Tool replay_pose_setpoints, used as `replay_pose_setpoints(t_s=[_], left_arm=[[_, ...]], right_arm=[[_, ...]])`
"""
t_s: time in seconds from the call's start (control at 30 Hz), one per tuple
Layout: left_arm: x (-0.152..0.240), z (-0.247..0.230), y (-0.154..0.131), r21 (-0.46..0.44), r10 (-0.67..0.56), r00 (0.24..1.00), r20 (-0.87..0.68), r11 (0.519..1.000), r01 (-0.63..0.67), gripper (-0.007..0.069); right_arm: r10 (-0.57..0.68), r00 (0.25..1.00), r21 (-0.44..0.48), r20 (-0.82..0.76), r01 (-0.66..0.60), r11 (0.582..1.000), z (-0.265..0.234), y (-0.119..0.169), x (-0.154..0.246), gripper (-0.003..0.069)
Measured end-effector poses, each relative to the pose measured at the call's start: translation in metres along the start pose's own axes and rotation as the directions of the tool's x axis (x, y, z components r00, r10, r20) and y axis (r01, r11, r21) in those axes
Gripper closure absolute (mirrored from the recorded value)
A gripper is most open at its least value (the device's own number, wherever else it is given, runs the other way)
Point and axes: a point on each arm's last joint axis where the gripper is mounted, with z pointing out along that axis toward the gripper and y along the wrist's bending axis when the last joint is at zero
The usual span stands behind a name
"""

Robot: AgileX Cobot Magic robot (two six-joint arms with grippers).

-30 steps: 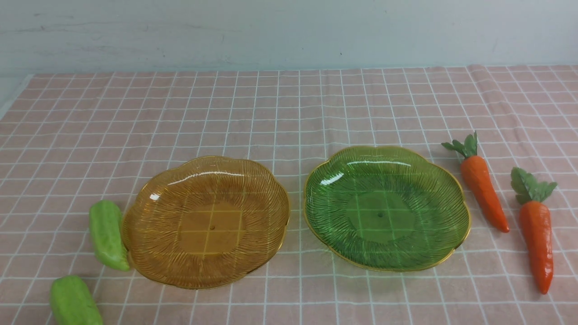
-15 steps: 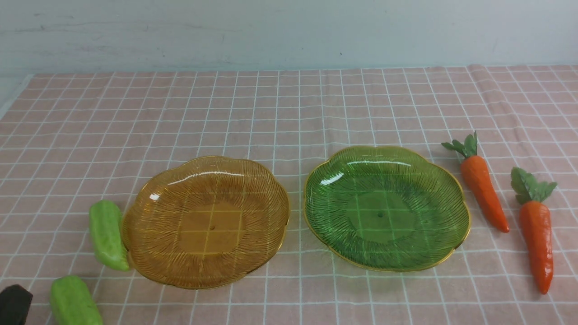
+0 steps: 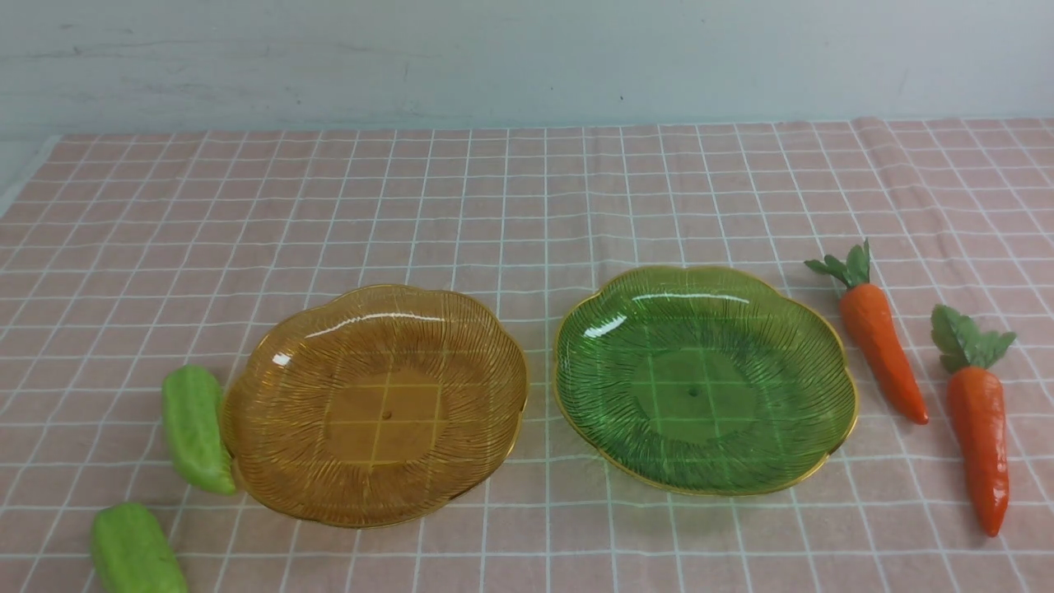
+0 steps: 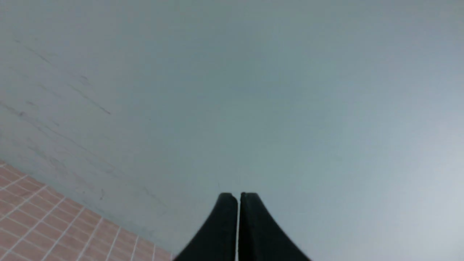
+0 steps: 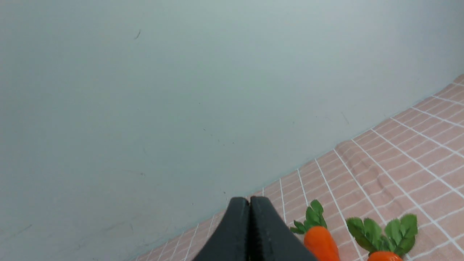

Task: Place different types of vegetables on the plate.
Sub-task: 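Put the green cucumber next to the left plate into that plate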

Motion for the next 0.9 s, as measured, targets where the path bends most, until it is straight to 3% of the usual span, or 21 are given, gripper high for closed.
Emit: replay_pose_setpoints(t_s=[0.1,0.17,0.23,0.37,0.4,0.43,0.47,0.53,0.6,0.67,0.77,0.9], left_arm=[[-0.012,0.012,-0.03,0.045,0.147,0.971,-0.188,0.989,-0.141,0.0629],[-0.011,0.026,-0.042,0.062,0.21,0.904,-0.371,0.977,-0.202,0.0629],[-0.001,0.049,-0.046,0.05,0.237,0.738,-0.632,0.963,-0.266,0.0629],[0.021,0.081,-0.03,0.022,0.204,0.449,-0.87,0.926,-0.378,0.0629],[0.033,0.091,-0.018,0.008,0.162,0.339,-0.927,0.911,-0.413,0.0629],[0.044,0.1,-0.007,-0.007,0.118,0.254,-0.96,0.896,-0.443,0.0629],[0.046,0.103,-0.005,-0.007,0.115,0.243,-0.963,0.893,-0.45,0.0629],[0.059,0.11,0.012,-0.028,0.053,0.148,-0.988,0.869,-0.494,0.0629],[0.061,0.114,0.025,-0.086,-0.01,0.14,-0.99,0.832,-0.548,0.0629],[0.052,0.114,0.037,-0.178,-0.075,0.194,-0.978,0.785,-0.594,0.0629],[0.045,0.115,0.049,-0.273,-0.148,0.248,-0.957,0.74,-0.614,0.0629],[0.046,0.118,0.06,-0.335,-0.217,0.262,-0.94,0.718,-0.61,0.0627]], right_arm=[[-0.003,1.0,-0.012,-0.012,0.003,1.0,0.0,0.007,-0.008,0.0676],[-0.017,1.0,-0.026,-0.017,0.017,1.0,0.001,0.014,-0.017,0.0676],[-0.076,0.995,-0.042,-0.063,0.073,0.996,0.006,0.034,-0.042,0.0676],[-0.148,0.969,-0.03,-0.2,0.145,0.989,0.022,0.053,-0.064,0.0676],[-0.182,0.941,0.01,-0.287,0.193,0.981,0.031,0.059,-0.069,0.0676],[-0.218,0.883,-0.021,-0.415,0.23,0.973,0.042,0.065,-0.072,0.0676],[-0.221,0.873,-0.02,-0.434,0.236,0.972,0.046,0.066,-0.074,0.0676],[-0.247,0.74,-0.034,-0.626,0.291,0.956,0.062,0.071,-0.072,0.0676],[-0.265,0.593,-0.067,-0.76,0.334,0.94,0.077,0.072,-0.068,0.0676],[-0.274,0.502,-0.095,-0.82,0.352,0.931,0.086,0.07,-0.062,0.0676],[-0.274,0.455,-0.116,-0.847,0.345,0.931,0.09,0.069,-0.057,0.0676],[-0.274,0.455,-0.135,-0.847,0.314,0.94,0.094,0.072,-0.055,0.0676]])
